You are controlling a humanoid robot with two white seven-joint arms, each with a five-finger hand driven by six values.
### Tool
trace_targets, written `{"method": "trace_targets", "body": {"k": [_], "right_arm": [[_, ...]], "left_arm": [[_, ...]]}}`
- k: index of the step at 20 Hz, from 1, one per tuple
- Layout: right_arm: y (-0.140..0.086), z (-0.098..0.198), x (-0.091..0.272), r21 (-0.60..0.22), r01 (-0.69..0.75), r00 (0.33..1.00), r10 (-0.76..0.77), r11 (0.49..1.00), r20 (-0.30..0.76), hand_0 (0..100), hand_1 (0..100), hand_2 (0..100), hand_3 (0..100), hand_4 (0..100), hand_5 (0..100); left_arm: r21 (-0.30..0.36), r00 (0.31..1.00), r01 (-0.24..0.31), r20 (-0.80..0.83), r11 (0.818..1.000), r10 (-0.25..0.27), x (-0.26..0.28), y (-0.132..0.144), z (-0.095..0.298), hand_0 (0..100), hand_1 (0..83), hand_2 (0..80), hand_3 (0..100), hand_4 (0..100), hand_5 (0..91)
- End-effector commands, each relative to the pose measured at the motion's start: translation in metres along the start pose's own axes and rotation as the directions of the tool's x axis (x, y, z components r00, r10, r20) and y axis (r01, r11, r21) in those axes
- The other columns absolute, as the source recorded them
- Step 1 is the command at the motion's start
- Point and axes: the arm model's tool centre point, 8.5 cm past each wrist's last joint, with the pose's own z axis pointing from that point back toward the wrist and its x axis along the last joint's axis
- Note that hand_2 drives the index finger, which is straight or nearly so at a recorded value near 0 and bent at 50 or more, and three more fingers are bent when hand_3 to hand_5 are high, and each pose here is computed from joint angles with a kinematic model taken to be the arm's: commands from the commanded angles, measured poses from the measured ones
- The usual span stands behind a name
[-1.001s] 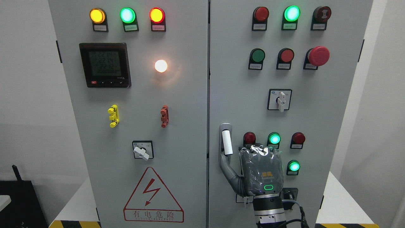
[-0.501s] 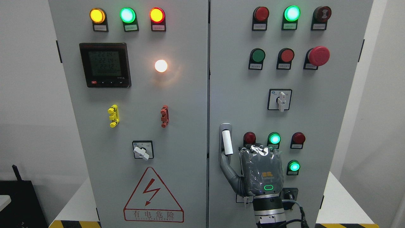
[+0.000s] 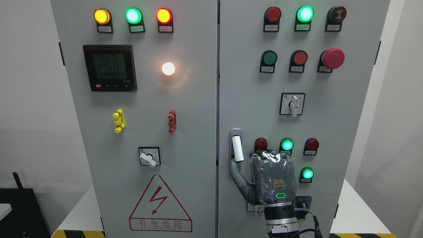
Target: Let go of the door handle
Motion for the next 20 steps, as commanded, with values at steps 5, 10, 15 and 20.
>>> {"method": "trace_targets", "body": {"k": [5, 10, 15, 20], "right_arm": [[-0.0003, 0.0001, -0.0034, -0.002, -0.003, 1.000, 0.002, 1.000, -0.010, 51, 4, 94, 100, 98, 96], [-0.0002, 0.0000, -0.0038, -0.002, -0.003, 1.000, 0.003, 1.000, -0.010, 51, 4, 94, 100, 98, 96], [-0.0004, 0.0004, -0.0036, -0.003, -0.001, 1.000, 0.001, 1.000, -0.012, 51, 4, 94, 100, 98, 96], [-0.0013, 0.0015, -0.0041, -0.004, -0.001, 1.000, 0.001, 1.000, -0.013, 52, 4, 94, 100, 98, 97]], "left_arm": [[0.001, 1.000, -0.001, -0.006, 1.000, 0.001, -0.0012, 0.0000, 0.0002, 12, 38.9, 0.0, 0, 0, 0.0], [0.001, 1.000, -0.001, -0.006, 1.000, 0.001, -0.0012, 0.0000, 0.0002, 12, 38.9, 0.0, 0, 0, 0.0], [0.001, 1.000, -0.001, -0.006, 1.000, 0.001, -0.0012, 0.0000, 0.0002, 12, 38.9, 0.0, 0, 0, 0.0], [0.001, 1.000, -0.001, -0.006, 1.000, 0.001, -0.0012, 0.0000, 0.0002, 12, 38.9, 0.0, 0, 0, 0.0]]}}
